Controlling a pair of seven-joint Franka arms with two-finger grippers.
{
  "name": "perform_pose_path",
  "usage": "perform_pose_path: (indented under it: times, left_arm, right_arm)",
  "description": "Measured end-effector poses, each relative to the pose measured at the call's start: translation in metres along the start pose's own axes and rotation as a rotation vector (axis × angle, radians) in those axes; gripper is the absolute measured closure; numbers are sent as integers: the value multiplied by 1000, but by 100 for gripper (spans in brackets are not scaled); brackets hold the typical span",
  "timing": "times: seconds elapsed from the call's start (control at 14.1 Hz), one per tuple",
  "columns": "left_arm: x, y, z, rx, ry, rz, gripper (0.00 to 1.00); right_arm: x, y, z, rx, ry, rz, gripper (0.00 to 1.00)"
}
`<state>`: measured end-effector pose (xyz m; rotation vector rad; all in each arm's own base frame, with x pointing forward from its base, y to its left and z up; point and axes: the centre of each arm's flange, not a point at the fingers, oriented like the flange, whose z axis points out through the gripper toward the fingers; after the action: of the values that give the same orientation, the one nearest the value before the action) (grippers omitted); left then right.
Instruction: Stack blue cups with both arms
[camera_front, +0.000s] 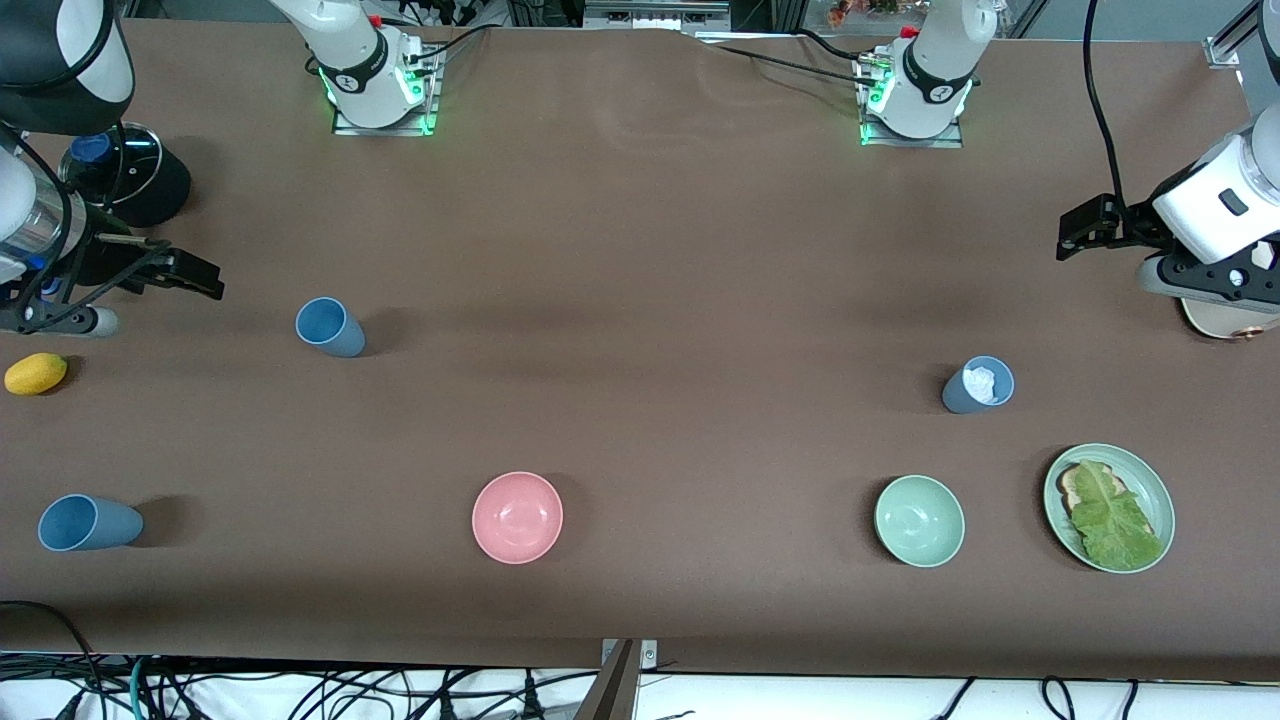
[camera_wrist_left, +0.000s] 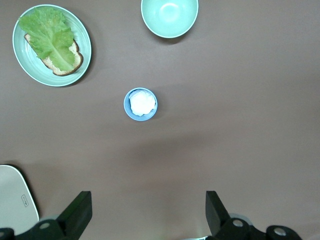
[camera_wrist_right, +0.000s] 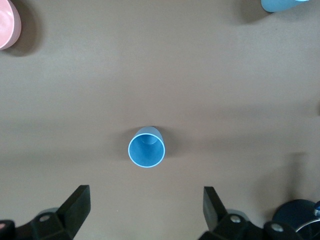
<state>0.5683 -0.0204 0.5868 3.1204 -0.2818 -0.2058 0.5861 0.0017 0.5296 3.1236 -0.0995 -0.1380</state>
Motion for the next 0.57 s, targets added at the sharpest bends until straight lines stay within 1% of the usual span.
perform_pose_path:
  times: [0.57]
  left_arm:
    - [7, -11, 15, -7, -27, -16, 0]
  right_arm:
    - [0, 0, 0, 0, -1, 0, 0]
